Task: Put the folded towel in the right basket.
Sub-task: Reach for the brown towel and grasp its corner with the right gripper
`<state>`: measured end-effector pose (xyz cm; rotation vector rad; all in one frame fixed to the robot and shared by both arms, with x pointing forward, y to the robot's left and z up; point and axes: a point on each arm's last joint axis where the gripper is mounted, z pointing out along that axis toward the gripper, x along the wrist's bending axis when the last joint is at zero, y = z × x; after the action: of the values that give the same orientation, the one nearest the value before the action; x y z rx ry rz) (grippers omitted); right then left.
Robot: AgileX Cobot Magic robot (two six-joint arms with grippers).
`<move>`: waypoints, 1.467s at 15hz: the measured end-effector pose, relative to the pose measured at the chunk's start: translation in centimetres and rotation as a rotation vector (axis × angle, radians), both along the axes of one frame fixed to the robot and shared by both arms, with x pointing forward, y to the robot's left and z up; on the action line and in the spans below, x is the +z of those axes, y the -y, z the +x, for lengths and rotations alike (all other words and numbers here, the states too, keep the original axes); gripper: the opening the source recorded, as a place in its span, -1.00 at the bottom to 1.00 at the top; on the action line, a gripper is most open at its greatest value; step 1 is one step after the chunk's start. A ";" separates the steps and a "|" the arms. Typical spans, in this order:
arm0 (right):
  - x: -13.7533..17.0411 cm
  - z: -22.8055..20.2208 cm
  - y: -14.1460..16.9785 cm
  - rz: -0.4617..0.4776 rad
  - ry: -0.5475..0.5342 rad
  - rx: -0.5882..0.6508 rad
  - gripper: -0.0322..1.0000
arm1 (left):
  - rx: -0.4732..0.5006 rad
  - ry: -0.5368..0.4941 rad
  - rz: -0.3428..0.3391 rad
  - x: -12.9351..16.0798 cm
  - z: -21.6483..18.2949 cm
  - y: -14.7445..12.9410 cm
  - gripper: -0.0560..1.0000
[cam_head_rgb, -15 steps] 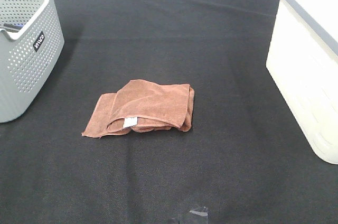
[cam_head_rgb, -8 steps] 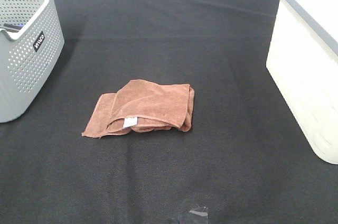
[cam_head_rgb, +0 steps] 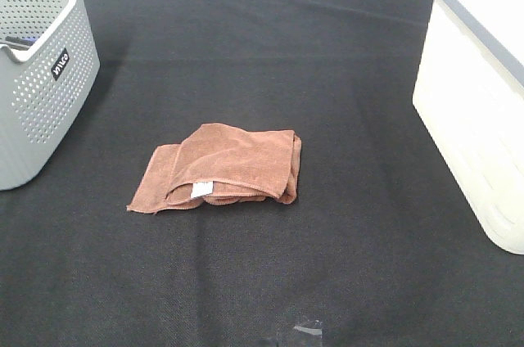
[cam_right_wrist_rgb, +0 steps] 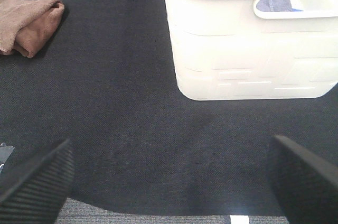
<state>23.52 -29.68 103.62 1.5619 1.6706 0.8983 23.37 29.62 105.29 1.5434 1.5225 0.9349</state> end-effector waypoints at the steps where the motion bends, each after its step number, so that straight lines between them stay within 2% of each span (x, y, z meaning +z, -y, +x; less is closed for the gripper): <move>1: 0.0 0.0 0.0 0.000 0.000 0.000 0.89 | 0.000 0.000 0.000 0.0 0.0 0.0 0.98; 19: 0.0 0.1 0.0 0.000 -0.005 0.000 0.89 | 0.000 0.000 0.000 0.0 0.0 0.0 0.98; 20: 0.6 0.8 0.0 0.001 -0.055 0.002 0.89 | 0.000 0.000 0.000 0.0 0.0 0.0 0.98; 22: 2.9 2.8 -0.6 0.074 -0.229 0.014 0.89 | 0.000 0.000 0.000 0.0 0.0 0.0 0.98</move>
<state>26.30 -29.07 106.48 1.7608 1.8256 0.8214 23.37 29.62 105.29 1.5434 1.5225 0.9349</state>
